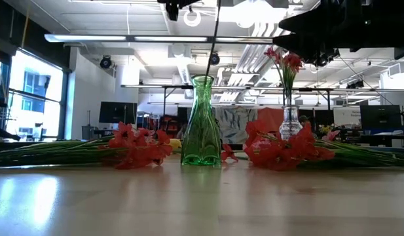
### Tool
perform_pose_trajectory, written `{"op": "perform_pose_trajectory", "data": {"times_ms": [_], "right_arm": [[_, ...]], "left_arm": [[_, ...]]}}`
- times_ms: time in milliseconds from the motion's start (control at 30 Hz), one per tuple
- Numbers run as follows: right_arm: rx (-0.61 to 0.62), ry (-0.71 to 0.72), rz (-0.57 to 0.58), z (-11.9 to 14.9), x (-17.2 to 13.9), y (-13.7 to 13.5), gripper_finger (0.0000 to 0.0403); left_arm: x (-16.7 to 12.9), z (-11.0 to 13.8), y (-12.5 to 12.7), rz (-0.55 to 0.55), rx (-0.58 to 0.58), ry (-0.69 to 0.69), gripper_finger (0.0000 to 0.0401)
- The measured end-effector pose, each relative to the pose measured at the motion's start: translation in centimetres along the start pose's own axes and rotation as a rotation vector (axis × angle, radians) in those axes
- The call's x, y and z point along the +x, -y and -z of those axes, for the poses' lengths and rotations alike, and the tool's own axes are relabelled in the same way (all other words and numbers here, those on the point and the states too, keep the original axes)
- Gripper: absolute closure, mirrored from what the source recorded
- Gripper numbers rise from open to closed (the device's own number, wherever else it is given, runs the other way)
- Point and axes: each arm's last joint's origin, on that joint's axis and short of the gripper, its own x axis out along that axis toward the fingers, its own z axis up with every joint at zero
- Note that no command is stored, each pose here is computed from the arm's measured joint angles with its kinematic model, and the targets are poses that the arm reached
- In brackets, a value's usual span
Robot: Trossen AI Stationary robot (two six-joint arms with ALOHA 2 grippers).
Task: Sort flowers into vase by color
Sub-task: Put the left yellow tulip into the green vase
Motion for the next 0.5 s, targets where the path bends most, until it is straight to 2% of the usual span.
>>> {"op": "perform_pose_trajectory", "data": {"times_ms": [100,200,367,500], "right_arm": [[0.006,-0.001,-0.001,0.0,0.0,0.0,0.0133],[0.008,-0.001,-0.002,0.0,0.0,0.0,0.0133],[0.008,-0.002,-0.004,0.0,0.0,0.0,0.0133],[0.008,-0.002,-0.004,0.0,0.0,0.0,0.0133]], "left_arm": [[-0.1,0.5,-0.1,-0.027,-0.019,-0.058,0.0400],[-0.4,1.2,-0.3,-0.104,-0.025,-0.143,0.0389],[-1.4,0.3,-0.7,-0.117,-0.048,-0.148,0.0347],[-3.0,0.4,-1.1,-0.117,-0.048,-0.264,0.0312]]}}
